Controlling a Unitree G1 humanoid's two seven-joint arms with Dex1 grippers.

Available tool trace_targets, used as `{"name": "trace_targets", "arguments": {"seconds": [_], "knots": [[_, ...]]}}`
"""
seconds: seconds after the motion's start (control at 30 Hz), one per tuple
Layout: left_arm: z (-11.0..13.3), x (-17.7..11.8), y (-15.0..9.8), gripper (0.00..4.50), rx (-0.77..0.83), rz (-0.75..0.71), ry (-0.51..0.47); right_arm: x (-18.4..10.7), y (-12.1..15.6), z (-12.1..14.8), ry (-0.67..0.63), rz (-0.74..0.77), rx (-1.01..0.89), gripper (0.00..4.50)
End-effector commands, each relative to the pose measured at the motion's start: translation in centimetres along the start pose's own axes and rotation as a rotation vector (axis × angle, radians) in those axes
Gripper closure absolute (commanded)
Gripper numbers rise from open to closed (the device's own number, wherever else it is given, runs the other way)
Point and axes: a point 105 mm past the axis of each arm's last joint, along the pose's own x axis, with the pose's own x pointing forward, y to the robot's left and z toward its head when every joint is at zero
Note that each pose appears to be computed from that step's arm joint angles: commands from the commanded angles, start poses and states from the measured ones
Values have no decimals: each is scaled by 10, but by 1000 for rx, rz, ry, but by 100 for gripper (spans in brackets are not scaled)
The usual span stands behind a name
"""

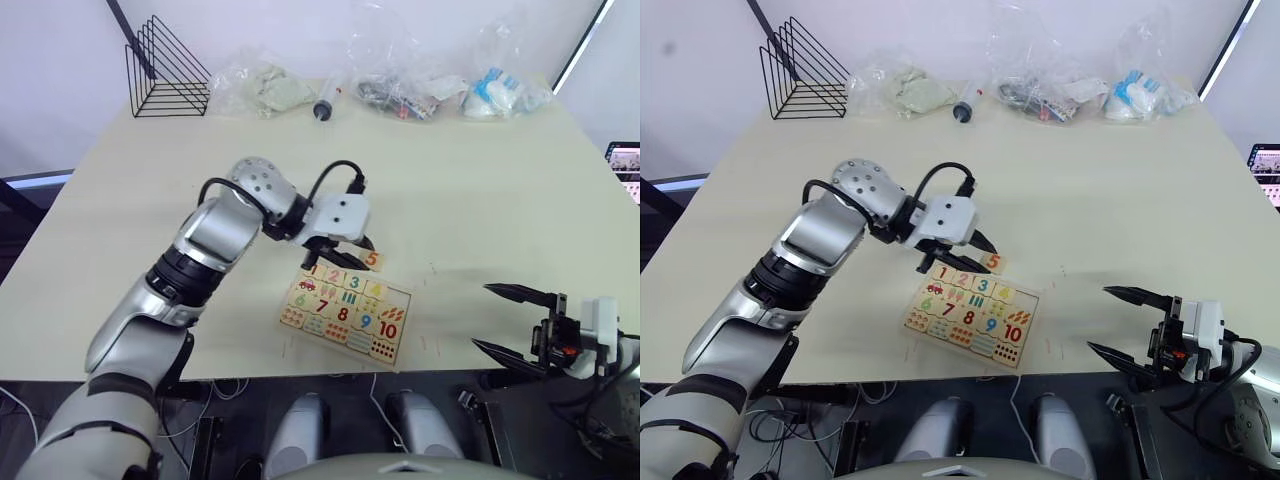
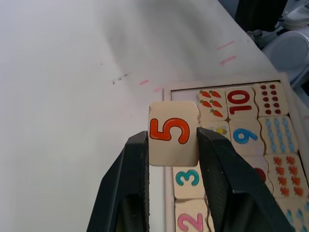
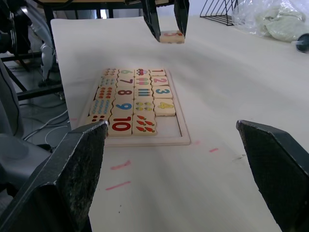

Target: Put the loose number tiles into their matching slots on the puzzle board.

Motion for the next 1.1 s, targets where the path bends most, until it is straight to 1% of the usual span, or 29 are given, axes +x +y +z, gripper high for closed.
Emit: {"name": "trace_targets", "arguments": {"seconds": [0.03,0.17,0.4,0.47,0.67,0.73,0.83,0.97,1.1], "knots": [[13,4,3,355,33,9,49,-4,-6,11,-18,-14,-54,0],[17,21,-2,355,2,-39,100,-3,-6,10,-19,-13,-53,0],[17,43,-15,355,4,-110,168,-2,-7,8,-21,-15,-48,0],[15,51,-15,355,12,-114,196,-1,-7,8,-23,-19,-48,0],[17,62,-10,355,36,-94,220,0,-6,7,-25,-19,-47,0],[16,64,-7,355,39,-84,234,0,-6,7,-25,-21,-49,0],[14,66,-8,355,32,-104,266,-1,-6,7,-21,-23,-51,0],[15,71,-7,355,58,-99,275,-2,-6,7,-20,-28,-53,0],[13,74,-3,355,47,-87,287,-2,-5,7,-19,-31,-51,0]]}}
